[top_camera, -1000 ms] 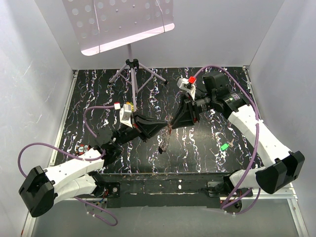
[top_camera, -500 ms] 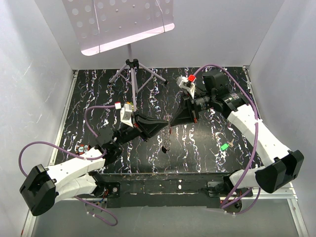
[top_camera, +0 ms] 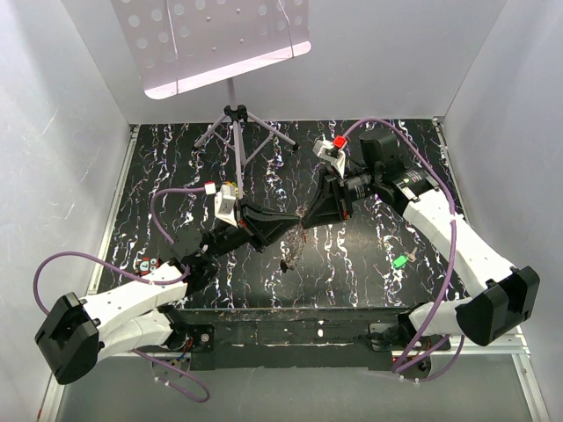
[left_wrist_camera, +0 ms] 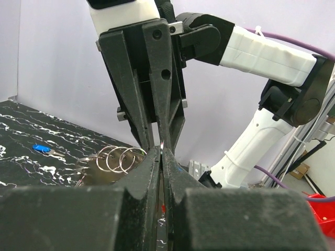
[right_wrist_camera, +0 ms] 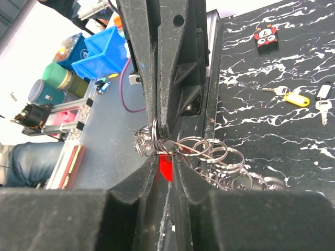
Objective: Put the keys on the keyring
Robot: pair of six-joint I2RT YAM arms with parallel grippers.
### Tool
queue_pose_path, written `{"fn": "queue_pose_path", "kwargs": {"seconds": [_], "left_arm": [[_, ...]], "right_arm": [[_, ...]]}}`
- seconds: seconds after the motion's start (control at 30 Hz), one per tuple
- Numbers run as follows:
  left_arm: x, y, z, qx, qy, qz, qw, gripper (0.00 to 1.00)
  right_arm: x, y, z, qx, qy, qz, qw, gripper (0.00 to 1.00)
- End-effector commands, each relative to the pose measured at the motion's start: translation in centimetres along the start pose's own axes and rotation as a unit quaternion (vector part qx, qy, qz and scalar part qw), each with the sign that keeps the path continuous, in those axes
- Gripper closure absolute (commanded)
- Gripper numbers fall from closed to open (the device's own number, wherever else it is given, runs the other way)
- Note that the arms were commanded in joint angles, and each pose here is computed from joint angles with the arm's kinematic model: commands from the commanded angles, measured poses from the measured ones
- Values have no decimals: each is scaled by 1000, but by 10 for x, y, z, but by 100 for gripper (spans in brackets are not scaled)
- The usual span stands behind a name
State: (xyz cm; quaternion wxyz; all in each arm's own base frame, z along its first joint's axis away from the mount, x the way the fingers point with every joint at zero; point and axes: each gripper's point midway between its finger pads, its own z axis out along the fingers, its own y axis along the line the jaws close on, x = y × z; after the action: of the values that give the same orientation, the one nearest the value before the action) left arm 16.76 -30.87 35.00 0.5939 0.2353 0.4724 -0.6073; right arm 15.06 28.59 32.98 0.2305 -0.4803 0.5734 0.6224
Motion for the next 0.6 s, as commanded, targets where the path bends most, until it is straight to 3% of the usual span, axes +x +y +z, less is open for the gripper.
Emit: {"fn": "queue_pose_path", "kwargs": {"seconds": [0.0,0.17,0.57], "left_arm": [[-34,-12,6,15,-46,27,998,100],[-28,-9,3,8,-35,27,999,100],[-27,-9,3,9,-35,25,999,100]], "right_arm": [[-5,15,-1,-4,1,-36,999,73],[-11,25,-5,-2,6,-71,997,64],[-20,18,-4,3,7,-69,998,63]]}}
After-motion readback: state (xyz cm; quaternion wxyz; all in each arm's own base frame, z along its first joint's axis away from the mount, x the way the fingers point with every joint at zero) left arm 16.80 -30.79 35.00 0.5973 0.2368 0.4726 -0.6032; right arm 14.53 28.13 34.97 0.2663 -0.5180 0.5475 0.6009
